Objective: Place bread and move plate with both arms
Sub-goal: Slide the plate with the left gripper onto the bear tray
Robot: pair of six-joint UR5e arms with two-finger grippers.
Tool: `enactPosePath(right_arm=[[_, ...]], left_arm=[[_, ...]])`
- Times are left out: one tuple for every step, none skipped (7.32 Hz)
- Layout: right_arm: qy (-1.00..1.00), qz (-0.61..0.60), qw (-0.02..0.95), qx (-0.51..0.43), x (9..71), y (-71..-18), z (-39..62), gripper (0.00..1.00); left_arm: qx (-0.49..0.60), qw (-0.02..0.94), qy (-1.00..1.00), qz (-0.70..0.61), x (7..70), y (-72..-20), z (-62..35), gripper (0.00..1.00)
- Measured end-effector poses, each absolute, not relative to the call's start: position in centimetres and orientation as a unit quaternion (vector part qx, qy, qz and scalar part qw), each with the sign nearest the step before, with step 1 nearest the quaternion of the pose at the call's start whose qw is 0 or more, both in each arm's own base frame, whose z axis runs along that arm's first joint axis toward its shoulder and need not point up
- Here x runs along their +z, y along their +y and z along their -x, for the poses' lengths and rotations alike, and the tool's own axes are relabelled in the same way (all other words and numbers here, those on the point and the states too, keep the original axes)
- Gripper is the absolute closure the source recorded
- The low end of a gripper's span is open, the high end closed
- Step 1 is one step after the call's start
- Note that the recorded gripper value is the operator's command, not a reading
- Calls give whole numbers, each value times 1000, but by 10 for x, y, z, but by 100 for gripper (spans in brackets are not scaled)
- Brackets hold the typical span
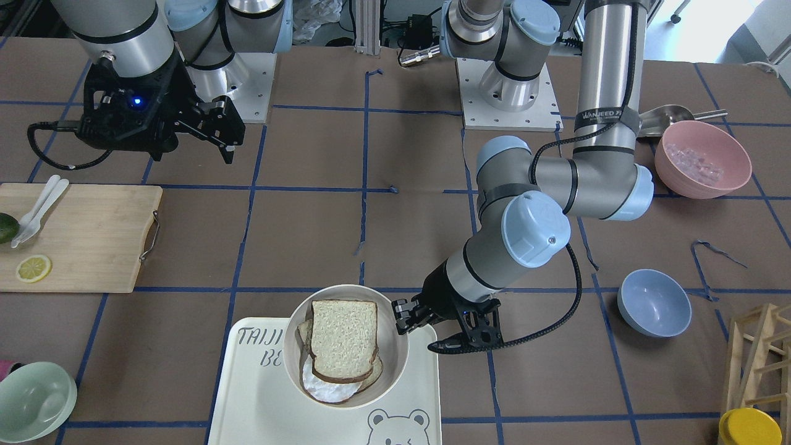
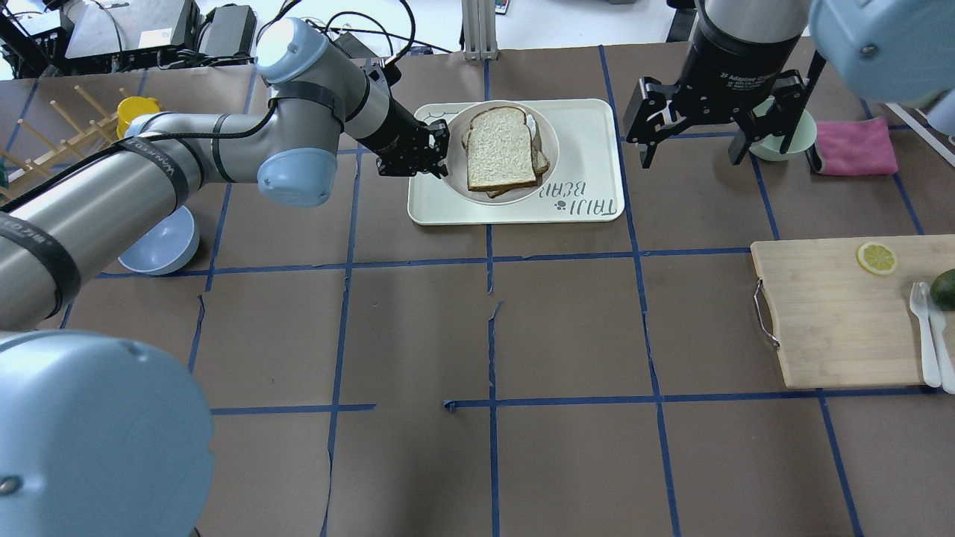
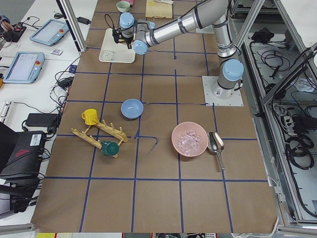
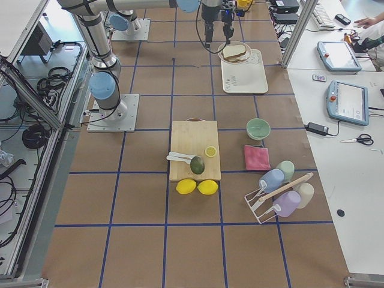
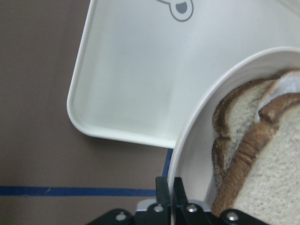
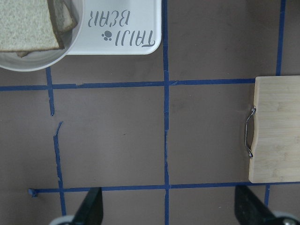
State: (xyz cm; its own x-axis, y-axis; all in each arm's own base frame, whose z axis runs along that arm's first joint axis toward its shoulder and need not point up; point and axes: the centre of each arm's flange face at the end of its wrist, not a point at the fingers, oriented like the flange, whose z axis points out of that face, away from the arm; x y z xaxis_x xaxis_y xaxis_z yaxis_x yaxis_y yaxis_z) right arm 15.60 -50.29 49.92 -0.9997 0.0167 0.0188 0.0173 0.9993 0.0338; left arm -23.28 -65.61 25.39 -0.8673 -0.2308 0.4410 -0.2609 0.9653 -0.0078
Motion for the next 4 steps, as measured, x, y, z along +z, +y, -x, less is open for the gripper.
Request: enactPosePath(right_arm=[[-1000,8,11,-17,499,-503,-156,0],[-1000,8,15,-17,498,-503,-155,0],[-1000,8,17,-17,498,-503,-154,0],[-1000,7,18,-20,498,-502,-154,0]], left_arm=[[35,223,-965,-132,244,-676,234,100],[33,222,-965,-137,232,-692,236,100],[31,222,-964,-141,222,-702,237,100],[27,222,-964,-146,214,-706,237,100]])
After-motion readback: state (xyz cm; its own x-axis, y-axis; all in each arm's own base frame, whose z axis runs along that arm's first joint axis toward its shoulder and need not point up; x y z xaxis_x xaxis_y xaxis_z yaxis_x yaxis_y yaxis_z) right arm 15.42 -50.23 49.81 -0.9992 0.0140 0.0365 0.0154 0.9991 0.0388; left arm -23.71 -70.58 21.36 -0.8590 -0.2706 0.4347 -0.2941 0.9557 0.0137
